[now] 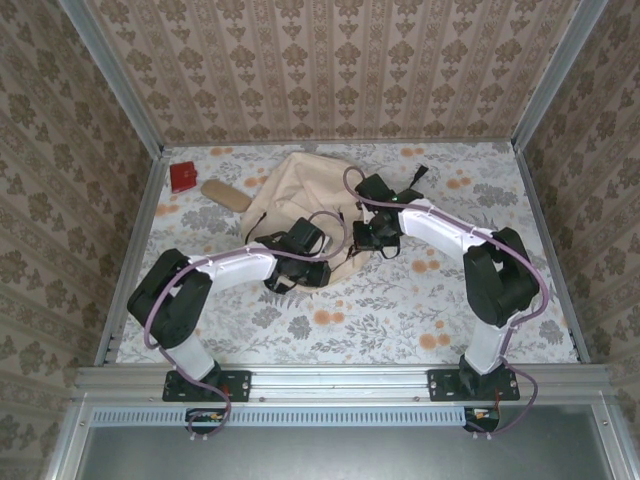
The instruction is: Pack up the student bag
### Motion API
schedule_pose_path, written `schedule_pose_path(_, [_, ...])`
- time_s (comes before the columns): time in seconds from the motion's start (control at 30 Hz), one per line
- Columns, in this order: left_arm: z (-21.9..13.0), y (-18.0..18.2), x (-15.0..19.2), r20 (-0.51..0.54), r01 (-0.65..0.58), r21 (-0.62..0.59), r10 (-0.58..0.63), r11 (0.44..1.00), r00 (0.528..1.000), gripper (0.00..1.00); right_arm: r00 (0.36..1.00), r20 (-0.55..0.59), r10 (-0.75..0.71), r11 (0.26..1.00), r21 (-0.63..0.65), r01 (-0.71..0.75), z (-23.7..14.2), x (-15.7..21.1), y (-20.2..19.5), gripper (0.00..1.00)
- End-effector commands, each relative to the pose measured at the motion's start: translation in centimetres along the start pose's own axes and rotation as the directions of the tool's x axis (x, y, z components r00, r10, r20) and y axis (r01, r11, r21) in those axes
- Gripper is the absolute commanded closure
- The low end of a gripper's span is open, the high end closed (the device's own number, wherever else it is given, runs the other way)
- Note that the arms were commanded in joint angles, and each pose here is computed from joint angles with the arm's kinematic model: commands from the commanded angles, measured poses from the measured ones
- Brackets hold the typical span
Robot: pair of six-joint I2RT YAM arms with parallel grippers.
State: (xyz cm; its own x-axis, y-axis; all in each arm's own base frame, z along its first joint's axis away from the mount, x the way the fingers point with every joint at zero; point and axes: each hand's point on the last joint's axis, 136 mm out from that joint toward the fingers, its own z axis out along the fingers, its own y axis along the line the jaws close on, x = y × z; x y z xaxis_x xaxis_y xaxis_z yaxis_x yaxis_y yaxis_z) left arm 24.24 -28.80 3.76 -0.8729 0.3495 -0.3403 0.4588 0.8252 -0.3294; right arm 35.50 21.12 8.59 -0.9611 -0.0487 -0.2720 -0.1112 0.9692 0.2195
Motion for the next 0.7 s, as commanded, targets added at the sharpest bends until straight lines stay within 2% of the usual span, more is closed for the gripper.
schedule_pose_path(0.0, [1.3, 3.9, 7.0, -0.223, 0.051, -0.145, -0.083, 0.988, 0.971, 0.82, 0.991, 0.133, 0.007, 0.983, 0.179, -0.031, -1.4, -4.1, -3.9, 1.0])
schedule_pose_path(0.2, [1.4, 3.8, 7.0, -0.218, 0.053, -0.14, -0.083, 0.989, 0.973, 0.83, 0.984, 0.17, 0.053, 0.972, 0.219, -0.09, -1.4, -5.7, -5.1, 1.0])
schedule_pose_path(0.3, [0.6, 2.7, 5.5, -0.184, 0.051, -0.103, -0.069, 0.993, 0.98, 0.81, 0.986, 0.156, 0.054, 0.983, 0.168, -0.08, -1.5, -5.6, -4.2, 1.0])
schedule_pose_path(0.4, [-1.2, 0.6, 2.6, -0.108, 0.045, -0.033, -0.048, 0.998, 0.993, 0.7, 0.989, 0.132, 0.06, 0.99, 0.116, -0.076, -1.5, -4.7, -3.6, 1.0])
schedule_pose_path(0.6, [-6.5, -2.0, -3.2, 0.069, 0.057, 0.048, -0.06, 0.997, 0.996, 0.4, 0.981, 0.129, 0.146, 0.983, 0.09, -0.158, -2.1, -3.5, -5.2, 1.0])
schedule_pose_path(0.63, [-7.5, -1.8, -4.0, 0.094, 0.074, 0.042, -0.077, 0.996, 0.993, 0.37, 0.977, 0.127, 0.172, 0.981, 0.072, -0.182, -2.3, -3.3, -5.5, 0.95])
schedule_pose_path(0.67, [-8.2, -1.6, -4.5, 0.117, 0.092, 0.036, -0.095, 0.995, 0.989, 0.34, 0.972, 0.126, 0.197, 0.978, 0.047, -0.204, -2.5, -3.1, -5.6, 0.78])
